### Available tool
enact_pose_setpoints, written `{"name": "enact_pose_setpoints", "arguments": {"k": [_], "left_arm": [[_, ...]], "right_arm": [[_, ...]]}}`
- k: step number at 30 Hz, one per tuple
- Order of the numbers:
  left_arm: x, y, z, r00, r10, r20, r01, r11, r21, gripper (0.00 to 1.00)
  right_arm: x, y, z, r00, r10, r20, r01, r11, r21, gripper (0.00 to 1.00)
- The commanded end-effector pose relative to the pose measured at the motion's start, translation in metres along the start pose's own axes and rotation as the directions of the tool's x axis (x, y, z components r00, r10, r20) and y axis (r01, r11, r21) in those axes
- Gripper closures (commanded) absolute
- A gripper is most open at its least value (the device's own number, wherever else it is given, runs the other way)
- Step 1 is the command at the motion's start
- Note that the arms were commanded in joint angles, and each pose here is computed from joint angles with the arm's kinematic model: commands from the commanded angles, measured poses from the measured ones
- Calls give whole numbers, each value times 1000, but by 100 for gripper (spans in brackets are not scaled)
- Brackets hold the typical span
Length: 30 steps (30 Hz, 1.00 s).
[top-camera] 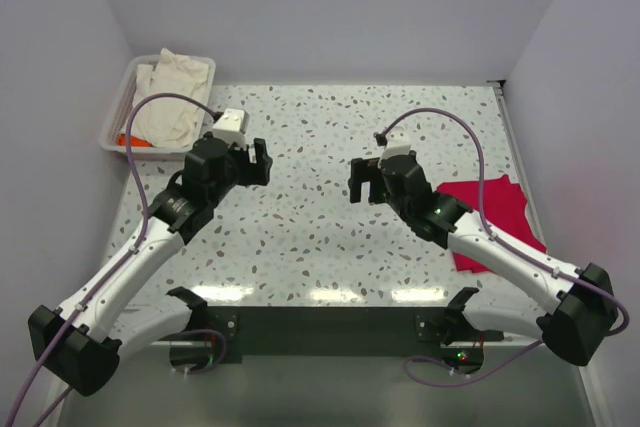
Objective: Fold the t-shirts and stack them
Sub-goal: Grab the tshirt from the pile
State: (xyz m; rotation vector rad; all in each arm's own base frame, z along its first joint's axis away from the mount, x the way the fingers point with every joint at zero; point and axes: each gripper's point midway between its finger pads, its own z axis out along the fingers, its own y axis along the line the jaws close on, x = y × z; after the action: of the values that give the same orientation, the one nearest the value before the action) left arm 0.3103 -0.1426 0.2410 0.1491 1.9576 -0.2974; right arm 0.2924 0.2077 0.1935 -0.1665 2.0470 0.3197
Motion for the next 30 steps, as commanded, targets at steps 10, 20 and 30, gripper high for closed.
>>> {"name": "enact_pose_setpoints", "arguments": {"k": [10,20,30], "left_arm": [[-32,15,13,996,-65,61,71,990,-119,17],[-73,142,58,987,-129,95,161,816,-556,14],[-66,263,102,971,-228,69,198,614,-764,14]], "right_arm": [[-15,10,-14,999,-5,32,8,998,-66,1],[-13,19,-18,1000,0,29,4,991,-131,1],[-12,25,-23,1000,20,23,-16,984,-177,1]]}}
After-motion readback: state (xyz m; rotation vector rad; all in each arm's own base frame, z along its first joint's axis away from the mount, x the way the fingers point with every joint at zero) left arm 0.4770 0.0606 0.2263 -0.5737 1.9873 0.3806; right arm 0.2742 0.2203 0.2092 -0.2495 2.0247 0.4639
